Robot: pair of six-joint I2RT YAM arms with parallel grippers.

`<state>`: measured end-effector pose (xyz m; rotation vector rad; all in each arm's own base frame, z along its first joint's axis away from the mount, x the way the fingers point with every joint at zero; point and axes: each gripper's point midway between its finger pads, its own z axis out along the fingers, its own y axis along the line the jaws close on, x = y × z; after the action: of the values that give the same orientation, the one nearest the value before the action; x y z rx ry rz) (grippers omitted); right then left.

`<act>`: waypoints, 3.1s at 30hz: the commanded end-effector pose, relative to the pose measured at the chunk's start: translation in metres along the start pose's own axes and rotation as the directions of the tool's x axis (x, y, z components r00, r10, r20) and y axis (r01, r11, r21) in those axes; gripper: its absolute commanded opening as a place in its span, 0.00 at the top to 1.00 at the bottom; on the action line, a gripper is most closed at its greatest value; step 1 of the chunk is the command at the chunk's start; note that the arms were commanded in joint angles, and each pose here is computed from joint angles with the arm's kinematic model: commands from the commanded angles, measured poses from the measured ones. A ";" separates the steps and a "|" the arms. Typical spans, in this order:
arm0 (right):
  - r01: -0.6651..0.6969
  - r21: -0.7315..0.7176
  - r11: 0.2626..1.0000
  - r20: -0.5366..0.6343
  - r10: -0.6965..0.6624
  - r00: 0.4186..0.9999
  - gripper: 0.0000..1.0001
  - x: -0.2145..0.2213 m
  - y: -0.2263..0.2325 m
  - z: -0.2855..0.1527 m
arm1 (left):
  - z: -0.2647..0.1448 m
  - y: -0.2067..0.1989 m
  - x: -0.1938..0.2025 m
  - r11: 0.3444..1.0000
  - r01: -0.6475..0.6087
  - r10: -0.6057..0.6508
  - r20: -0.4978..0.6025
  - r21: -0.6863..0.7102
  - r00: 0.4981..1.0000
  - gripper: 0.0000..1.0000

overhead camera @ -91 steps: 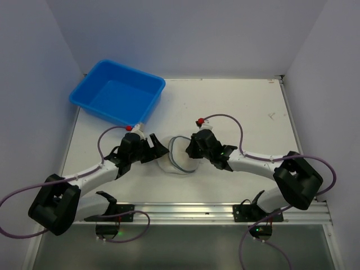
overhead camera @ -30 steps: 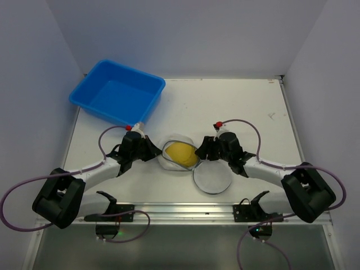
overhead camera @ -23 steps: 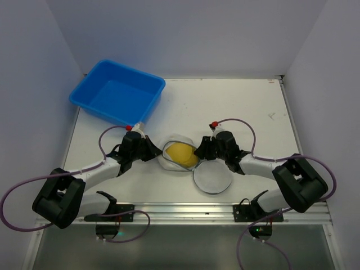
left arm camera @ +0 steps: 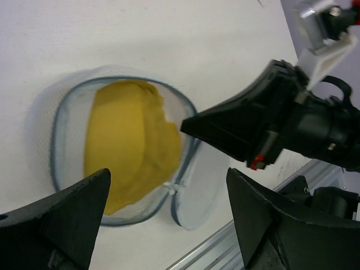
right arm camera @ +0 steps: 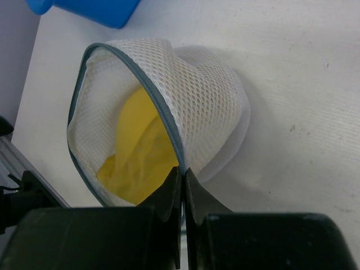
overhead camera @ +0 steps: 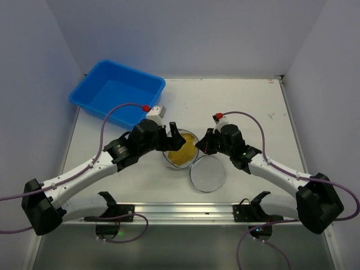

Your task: Unzip the laundry bag and remove the bra

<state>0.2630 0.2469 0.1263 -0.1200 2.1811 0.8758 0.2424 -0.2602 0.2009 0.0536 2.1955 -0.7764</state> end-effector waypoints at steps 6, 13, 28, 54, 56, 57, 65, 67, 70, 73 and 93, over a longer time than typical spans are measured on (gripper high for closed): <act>-0.034 -0.002 0.999 -0.031 0.034 0.999 1.00 0.001 0.015 0.000 | 0.029 -0.017 0.038 0.954 -0.229 0.215 -0.091 -0.193 0.972 0.14; -0.030 -0.013 0.999 -0.046 0.029 0.998 1.00 0.006 0.020 0.000 | 0.052 0.002 0.039 0.897 -0.282 0.266 -0.094 -0.341 0.959 0.16; -0.026 0.003 1.000 -0.036 0.026 0.999 1.00 0.008 0.015 -0.003 | 0.090 0.012 0.074 0.897 -0.299 0.251 -0.183 -0.325 0.951 0.53; 0.004 0.197 0.980 -0.065 0.010 0.998 1.00 0.025 -0.040 0.004 | -0.031 -0.083 -0.008 0.880 -0.171 0.191 -0.001 0.442 0.982 1.00; 0.002 0.197 0.980 -0.065 0.011 0.998 1.00 0.026 -0.041 0.003 | -0.042 -0.092 -0.035 0.872 -0.187 0.172 0.074 0.452 0.982 1.00; 0.000 0.195 0.981 -0.067 0.013 0.998 1.00 0.027 -0.041 0.002 | -0.049 -0.094 -0.057 0.877 -0.202 0.168 0.116 0.436 0.979 1.00; -0.011 0.160 0.987 -0.065 0.022 0.998 1.00 0.031 -0.035 -0.005 | -0.069 -0.014 -0.201 0.987 -0.156 0.156 0.364 -0.028 0.918 1.00; -0.008 0.150 0.989 -0.064 0.018 0.998 1.00 0.030 -0.033 -0.007 | -0.078 0.014 -0.234 0.990 -0.105 0.133 0.409 -0.090 0.903 1.00; -0.005 0.141 0.990 -0.063 0.014 0.998 1.00 0.031 -0.032 -0.011 | -0.089 0.040 -0.269 0.989 -0.074 0.126 0.464 -0.130 0.877 1.00; -0.011 0.131 0.991 -0.071 0.020 0.997 1.00 0.034 -0.030 -0.015 | -0.090 0.087 -0.293 0.963 -0.009 0.144 0.487 -0.268 0.861 1.00; -0.010 0.092 0.996 -0.135 0.023 0.991 1.00 0.044 -0.023 -0.011 | 0.050 0.393 -0.280 0.572 0.102 0.085 0.183 -0.814 0.979 0.82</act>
<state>0.2299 0.2241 0.0794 -0.0929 2.3652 0.7673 0.5739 0.0741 0.1677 -0.4940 2.1393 0.2199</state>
